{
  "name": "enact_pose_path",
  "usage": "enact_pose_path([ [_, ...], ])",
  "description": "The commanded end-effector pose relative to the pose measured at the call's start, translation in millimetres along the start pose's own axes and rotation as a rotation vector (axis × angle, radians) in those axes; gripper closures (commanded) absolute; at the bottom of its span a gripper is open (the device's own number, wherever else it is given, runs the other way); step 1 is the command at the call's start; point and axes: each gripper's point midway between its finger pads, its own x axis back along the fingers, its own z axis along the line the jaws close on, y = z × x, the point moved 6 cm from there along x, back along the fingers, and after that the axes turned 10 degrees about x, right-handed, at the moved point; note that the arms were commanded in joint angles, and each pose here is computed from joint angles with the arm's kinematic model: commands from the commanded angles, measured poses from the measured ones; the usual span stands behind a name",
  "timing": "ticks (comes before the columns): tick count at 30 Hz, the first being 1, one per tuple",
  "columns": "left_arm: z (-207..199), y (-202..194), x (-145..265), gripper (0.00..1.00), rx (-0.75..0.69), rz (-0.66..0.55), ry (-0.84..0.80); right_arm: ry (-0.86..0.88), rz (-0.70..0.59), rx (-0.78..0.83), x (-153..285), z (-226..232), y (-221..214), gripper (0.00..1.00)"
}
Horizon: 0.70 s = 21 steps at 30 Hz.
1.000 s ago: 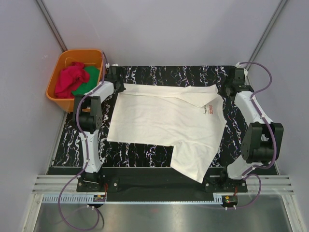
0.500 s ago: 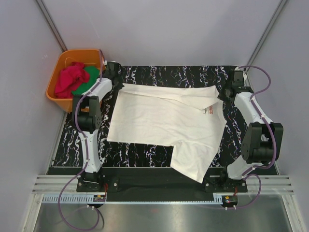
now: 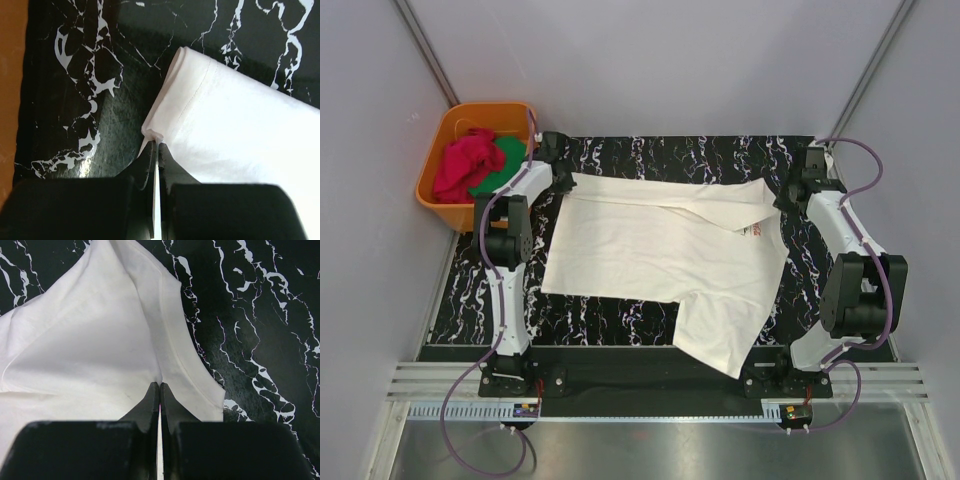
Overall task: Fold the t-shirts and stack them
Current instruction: Fold the tshirt
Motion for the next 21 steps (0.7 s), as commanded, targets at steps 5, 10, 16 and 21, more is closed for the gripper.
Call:
enact_pose_path([
  [5, -5, 13, 3, 1.00, 0.022, 0.006, -0.018, -0.032, 0.015, 0.000, 8, -10, -10, 1.00],
  [10, -4, 9, 2, 1.00, 0.035, 0.028, -0.006, -0.050, 0.060, 0.003, 0, -12, -20, 1.00],
  [16, -2, 7, 6, 1.00, 0.038, 0.035, 0.002, -0.051, 0.105, -0.005, -6, -11, -30, 1.00],
  [21, -1, 8, 11, 1.00, 0.040, 0.026, 0.005, -0.050, 0.118, -0.005, -1, -14, -39, 1.00],
])
